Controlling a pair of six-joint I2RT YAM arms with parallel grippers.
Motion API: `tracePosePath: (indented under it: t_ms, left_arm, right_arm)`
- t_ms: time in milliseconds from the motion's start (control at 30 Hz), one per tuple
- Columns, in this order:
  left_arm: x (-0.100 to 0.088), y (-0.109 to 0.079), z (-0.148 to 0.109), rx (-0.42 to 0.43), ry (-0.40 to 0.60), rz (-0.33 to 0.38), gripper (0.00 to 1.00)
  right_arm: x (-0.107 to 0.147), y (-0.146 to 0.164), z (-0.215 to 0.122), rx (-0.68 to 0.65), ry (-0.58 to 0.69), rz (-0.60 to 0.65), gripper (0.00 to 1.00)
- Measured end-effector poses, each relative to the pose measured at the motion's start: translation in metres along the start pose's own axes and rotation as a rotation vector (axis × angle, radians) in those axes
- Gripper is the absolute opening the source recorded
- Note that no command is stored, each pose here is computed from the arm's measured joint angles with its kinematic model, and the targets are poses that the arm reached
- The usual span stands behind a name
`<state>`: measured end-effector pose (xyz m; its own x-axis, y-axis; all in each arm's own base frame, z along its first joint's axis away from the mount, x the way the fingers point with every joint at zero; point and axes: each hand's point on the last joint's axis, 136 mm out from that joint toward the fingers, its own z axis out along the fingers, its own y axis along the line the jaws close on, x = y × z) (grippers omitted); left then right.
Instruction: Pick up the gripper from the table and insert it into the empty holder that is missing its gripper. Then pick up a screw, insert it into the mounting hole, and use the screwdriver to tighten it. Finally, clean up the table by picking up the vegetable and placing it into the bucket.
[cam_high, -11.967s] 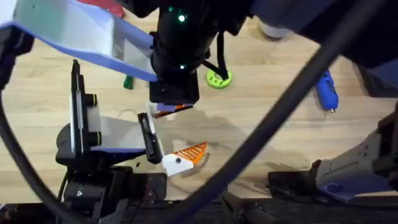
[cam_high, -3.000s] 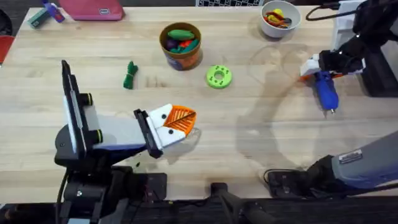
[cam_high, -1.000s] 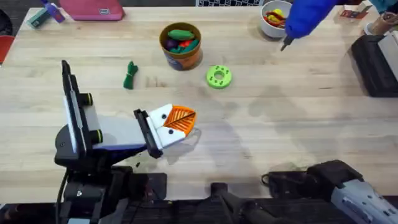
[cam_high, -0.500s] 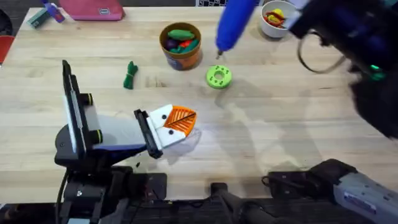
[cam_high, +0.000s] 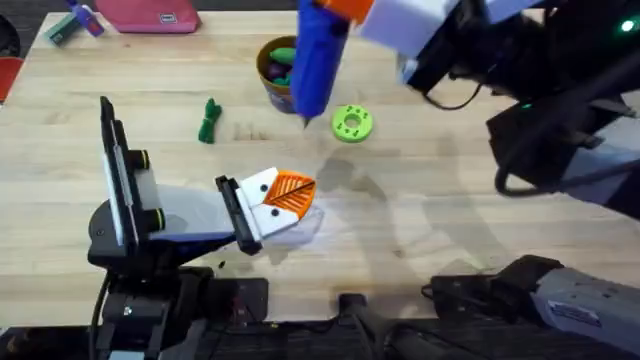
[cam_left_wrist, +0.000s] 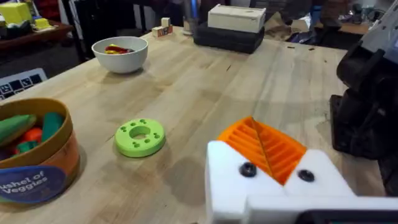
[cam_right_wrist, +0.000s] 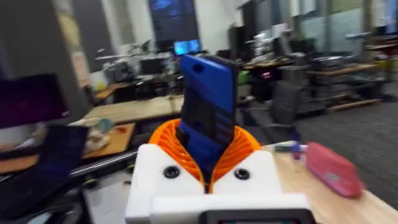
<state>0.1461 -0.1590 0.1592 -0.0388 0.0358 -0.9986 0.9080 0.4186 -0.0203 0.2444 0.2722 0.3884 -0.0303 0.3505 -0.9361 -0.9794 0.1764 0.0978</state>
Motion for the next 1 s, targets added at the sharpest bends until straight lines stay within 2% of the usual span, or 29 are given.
tracePosePath:
  t_ms: [167, 300, 1000]
  left_arm:
    - [0.000, 0.000, 0.000, 0.000, 0.000, 0.000, 0.006]
    - [0.000, 0.000, 0.000, 0.000, 0.000, 0.000, 0.006]
    - [0.000, 0.000, 0.000, 0.000, 0.000, 0.000, 0.006]
  right_arm:
    - [0.010, 0.032, 0.013, -0.104, 0.018, 0.002, 0.024]
    - [0.013, 0.044, 0.018, -0.144, 0.021, -0.014, 0.024]
    - [0.022, 0.069, 0.029, -0.217, 0.021, -0.064, 0.024]
